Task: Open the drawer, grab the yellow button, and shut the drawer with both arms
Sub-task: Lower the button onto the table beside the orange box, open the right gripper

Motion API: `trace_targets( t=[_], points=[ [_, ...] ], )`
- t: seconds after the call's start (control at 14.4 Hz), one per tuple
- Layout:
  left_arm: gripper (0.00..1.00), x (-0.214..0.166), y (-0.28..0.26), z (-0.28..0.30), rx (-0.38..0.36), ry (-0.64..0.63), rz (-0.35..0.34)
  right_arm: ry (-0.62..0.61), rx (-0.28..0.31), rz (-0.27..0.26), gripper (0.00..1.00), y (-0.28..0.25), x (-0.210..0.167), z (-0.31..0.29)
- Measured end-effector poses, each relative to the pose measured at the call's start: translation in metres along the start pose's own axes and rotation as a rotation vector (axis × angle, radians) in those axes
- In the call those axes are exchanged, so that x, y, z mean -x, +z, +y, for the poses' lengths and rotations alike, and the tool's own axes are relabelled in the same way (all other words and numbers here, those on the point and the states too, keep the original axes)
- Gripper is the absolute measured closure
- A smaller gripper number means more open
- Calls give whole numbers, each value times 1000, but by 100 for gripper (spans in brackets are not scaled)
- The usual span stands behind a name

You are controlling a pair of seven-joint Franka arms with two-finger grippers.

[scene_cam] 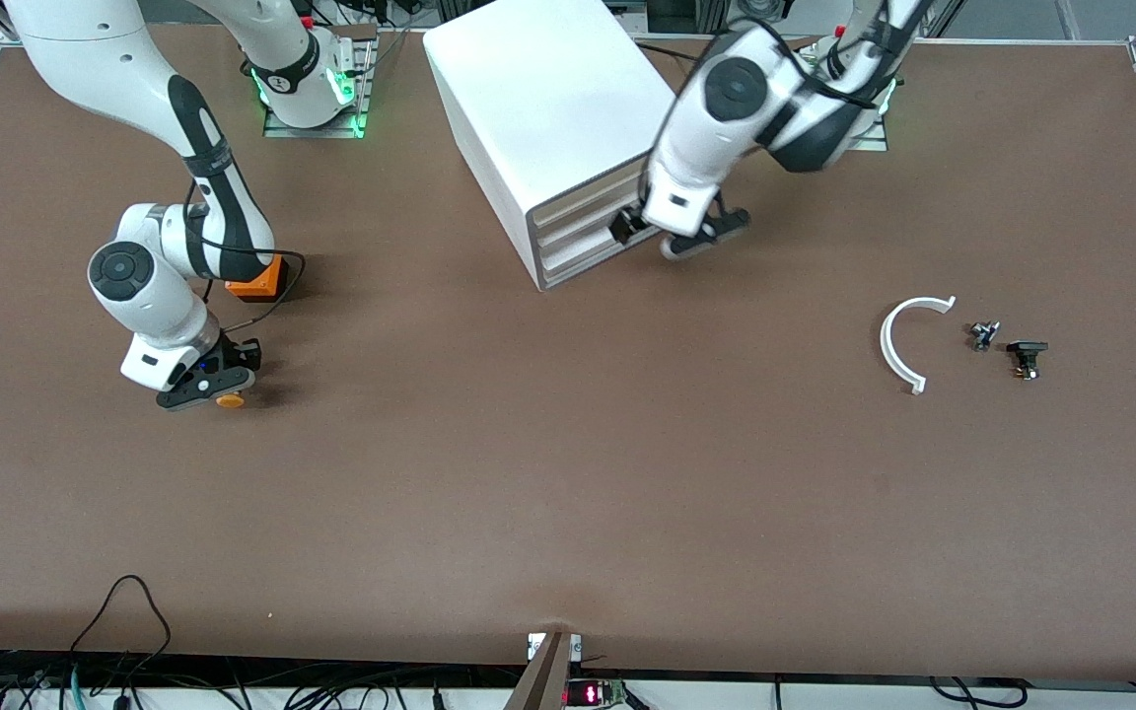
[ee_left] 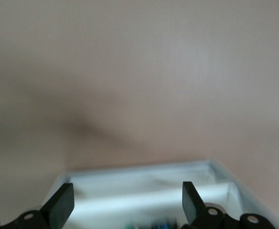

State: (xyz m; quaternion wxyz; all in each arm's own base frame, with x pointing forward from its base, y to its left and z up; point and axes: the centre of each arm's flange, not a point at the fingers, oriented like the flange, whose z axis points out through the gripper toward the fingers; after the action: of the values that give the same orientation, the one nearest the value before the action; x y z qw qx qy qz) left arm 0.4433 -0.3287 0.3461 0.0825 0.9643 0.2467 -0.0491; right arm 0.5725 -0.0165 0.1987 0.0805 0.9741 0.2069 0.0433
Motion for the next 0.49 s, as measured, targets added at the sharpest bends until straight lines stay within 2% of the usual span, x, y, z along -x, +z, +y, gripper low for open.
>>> trace_targets(
  t=[0.07,0.21,0.35,0.49],
  points=[
    [0,-45,-17,-17,21,36,32,8,1,2,57,-2,0,3],
    [0,-119,-54,-57,38,106,93,49,-13,-11,43,-15,-5,4],
    [0,-160,-100,-89,13,158,101,104,-43,-46,26,-43,-21,-2],
    [0,-181,-162,-116,-25,190,73,142,-65,-71,6,-81,-38,-4]
  ],
)
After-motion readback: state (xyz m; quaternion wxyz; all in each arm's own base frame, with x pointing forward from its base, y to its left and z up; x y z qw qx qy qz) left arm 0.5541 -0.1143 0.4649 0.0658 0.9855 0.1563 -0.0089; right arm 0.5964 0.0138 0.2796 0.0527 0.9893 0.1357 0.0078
